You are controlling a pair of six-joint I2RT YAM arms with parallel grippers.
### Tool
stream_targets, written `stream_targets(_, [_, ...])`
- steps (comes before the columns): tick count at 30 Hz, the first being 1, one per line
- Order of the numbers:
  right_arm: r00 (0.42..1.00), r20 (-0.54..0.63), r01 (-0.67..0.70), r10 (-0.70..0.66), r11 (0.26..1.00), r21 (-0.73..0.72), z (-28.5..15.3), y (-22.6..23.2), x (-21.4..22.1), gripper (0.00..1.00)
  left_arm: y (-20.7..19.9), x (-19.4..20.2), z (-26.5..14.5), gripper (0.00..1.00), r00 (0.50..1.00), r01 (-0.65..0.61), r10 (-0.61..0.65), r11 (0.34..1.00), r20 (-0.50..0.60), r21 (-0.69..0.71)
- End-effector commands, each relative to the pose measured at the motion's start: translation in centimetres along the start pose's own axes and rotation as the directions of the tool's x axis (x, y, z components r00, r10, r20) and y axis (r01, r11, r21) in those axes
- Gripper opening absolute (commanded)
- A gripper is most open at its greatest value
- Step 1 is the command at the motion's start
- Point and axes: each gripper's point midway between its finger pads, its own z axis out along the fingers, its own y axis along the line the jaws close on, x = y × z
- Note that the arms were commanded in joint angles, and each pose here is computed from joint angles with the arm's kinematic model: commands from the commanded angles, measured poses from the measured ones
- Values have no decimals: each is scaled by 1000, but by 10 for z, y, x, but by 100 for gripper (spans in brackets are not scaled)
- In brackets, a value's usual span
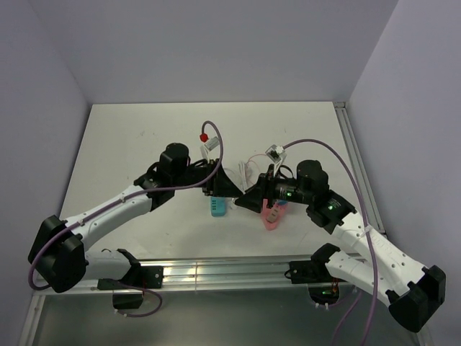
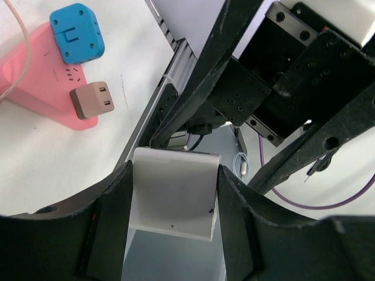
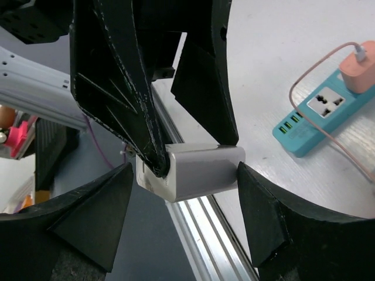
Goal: Insert the plug
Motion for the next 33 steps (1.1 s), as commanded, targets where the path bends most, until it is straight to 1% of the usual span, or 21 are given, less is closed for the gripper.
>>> stream_targets(1, [1000, -13, -9, 7, 994, -105, 0, 19, 3, 78, -30, -6, -8, 0, 992, -126, 124, 988, 31, 92])
stream_targets(8, [999, -40, -36, 31, 990, -134, 0, 22, 9, 78, -34, -3, -11, 0, 986, -165, 162, 979, 39, 117])
stream_targets(12, [998, -48, -45, 39, 989, -142, -1, 22, 12, 78, -46, -3, -19, 0, 976, -217, 211, 967, 63, 134])
stream_targets(14, [998, -49, -43, 37, 992, -120, -1, 18, 14, 78, -45, -5, -22, 0, 974, -221, 214, 970, 76, 104])
stream_targets(15, [999, -32, -39, 37, 995, -92, -1, 14, 10, 78, -41, -16, -24, 0, 969, -217, 210, 975, 134, 42])
stream_targets(16, [999, -34, -44, 42, 997, -68, -1, 10, 11, 79, -34, -20, -27, 0, 973, -175, 176, 984, 152, -19])
stream_targets(17, [999, -25, -40, 39, 998, -56, -2, 9, 10, 79, -27, -29, -30, 0, 967, -139, 153, 987, 202, -81])
stream_targets(18, [999, -1, -39, 39, 999, -28, -1, 5, 5, 80, -19, -49, -39, 0, 938, -95, 147, 980, 316, -173])
stream_targets(19, [999, 13, -38, 39, 999, -20, -2, 5, 1, 83, -10, -55, -45, 0, 919, -37, 120, 975, 375, -221])
stream_targets(20, [999, 29, -45, 45, 999, -17, -1, 6, -3, 84, -6, -62, -51, 0, 895, 64, 43, 973, 444, -223])
stream_targets(21, [998, 48, -45, 45, 999, -10, -1, 5, -7, 84, -1, -76, -65, 0, 834, 133, 26, 960, 551, -247])
stream_targets(22, [996, 81, -46, 46, 999, 6, 1, 3, -14, 85, 4, -76, -68, 0, 796, 239, -65, 947, 601, -214])
stream_targets(24, [992, 125, -33, 28, 999, 40, 2, 2, -26, 85, 13, -74, -75, 0, 750, 351, -142, 914, 646, -206])
stream_targets(25, [984, 180, -33, 11, 992, 120, 1, -8, -36, 86, 18, -80, -80, 0, 685, 441, -207, 881, 699, -172])
stream_targets(26, [979, 202, -5, -25, 990, 143, 1, -8, -42, 86, 31, -73, -81, 0, 666, 508, -238, 839, 707, -196])
stream_targets(27, [975, 215, 22, -53, 990, 142, 2, 1, -45, 86, 35, -73, -83, 0, 637, 554, -268, 811, 722, -187])
stream_targets(28, [962, 262, 26, -82, 977, 211, 1, -6, -55, 86, 38, -75, -85, 0, 581, 614, -314, 774, 751, -152])
stream_targets(30, [957, 261, 64, -123, 973, 220, 10, 6, -57, 86, 43, -72, -82, 0, 553, 654, -342, 743, 760, -142])
stream_targets(31, [953, 272, 70, -131, 972, 223, 13, 9, -61, 86, 43, -74, -81, 0, 522, 673, -357, 730, 774, -118])
stream_targets(32, [947, 286, 73, -144, 967, 244, 15, 8, -65, 86, 45, -73, -80, 0, 511, 683, -360, 722, 781, -113])
stream_targets(33, [951, 273, 83, -148, 969, 234, 23, 15, -64, 85, 45, -70, -79, 0, 501, 693, -365, 712, 785, -112])
